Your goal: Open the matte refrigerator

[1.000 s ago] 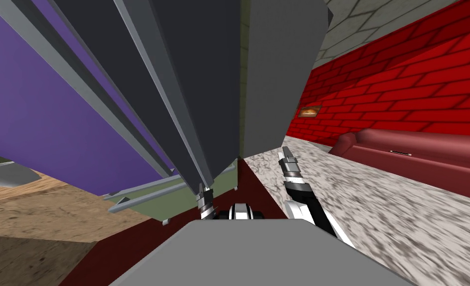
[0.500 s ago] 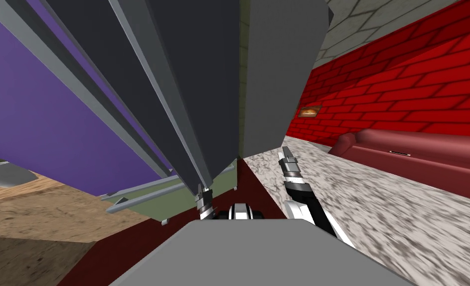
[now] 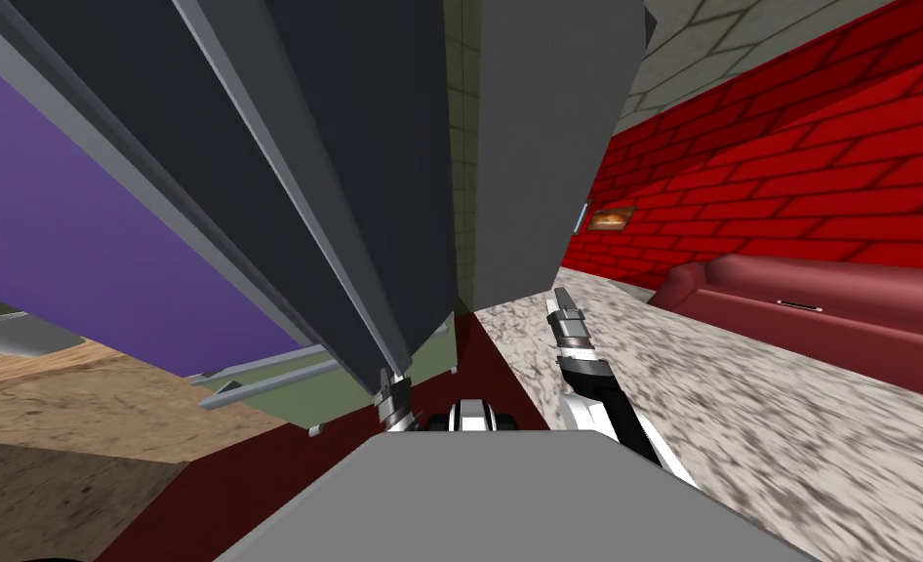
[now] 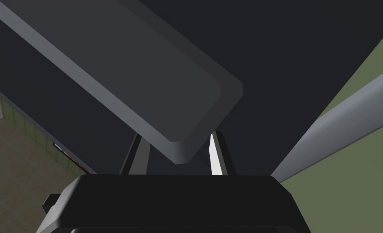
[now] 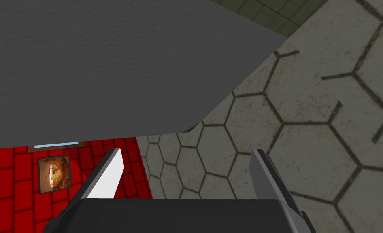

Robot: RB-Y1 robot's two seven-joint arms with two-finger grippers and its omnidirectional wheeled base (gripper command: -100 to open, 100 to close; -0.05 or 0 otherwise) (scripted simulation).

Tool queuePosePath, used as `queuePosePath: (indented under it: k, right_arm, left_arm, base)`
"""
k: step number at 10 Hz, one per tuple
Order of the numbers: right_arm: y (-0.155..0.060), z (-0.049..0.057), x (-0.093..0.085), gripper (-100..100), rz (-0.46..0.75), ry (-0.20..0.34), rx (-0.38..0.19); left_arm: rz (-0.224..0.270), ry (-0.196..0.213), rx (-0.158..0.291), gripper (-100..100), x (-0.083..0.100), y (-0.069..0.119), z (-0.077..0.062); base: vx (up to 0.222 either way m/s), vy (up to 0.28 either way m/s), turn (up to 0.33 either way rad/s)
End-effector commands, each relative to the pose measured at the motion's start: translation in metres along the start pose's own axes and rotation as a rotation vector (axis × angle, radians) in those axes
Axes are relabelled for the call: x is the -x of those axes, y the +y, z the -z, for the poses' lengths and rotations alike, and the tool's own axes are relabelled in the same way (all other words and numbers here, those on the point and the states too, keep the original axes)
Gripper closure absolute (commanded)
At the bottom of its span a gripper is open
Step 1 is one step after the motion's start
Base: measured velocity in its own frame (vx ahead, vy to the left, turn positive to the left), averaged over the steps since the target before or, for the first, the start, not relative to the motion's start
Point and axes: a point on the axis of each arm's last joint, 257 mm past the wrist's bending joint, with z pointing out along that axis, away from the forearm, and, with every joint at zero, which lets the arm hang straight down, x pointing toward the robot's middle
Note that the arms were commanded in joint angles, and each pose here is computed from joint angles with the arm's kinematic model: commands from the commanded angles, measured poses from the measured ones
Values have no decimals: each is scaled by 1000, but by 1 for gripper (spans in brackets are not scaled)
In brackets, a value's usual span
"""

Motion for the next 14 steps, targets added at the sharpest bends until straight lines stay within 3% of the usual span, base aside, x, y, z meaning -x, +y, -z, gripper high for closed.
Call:
queuePosePath:
  k: [1,2,11,12,14]
  right_arm:
    - [0,0,0,0,0,0,0]
    - [0,0,0,0,0,0,0]
    - [0,0,0,0,0,0,0]
    - [0,0,0,0,0,0,0]
    - [0,0,0,0,0,0,0]
  left_arm:
    - [10,-32,-19,100,-3,-8,6]
    - [-16,-33,-13,100,8,-7,3]
    - [-104,-250,-146,100,73,-62,27]
    - [-116,-256,-126,-100,74,-61,32]
    - [-121,-268,-134,-100,71,-72,32]
  base:
    - [33,-199,48]
    - [-3,-93,45]
    - [103,-266,85]
    - [35,-139,8]
    - [-25,40,-111]
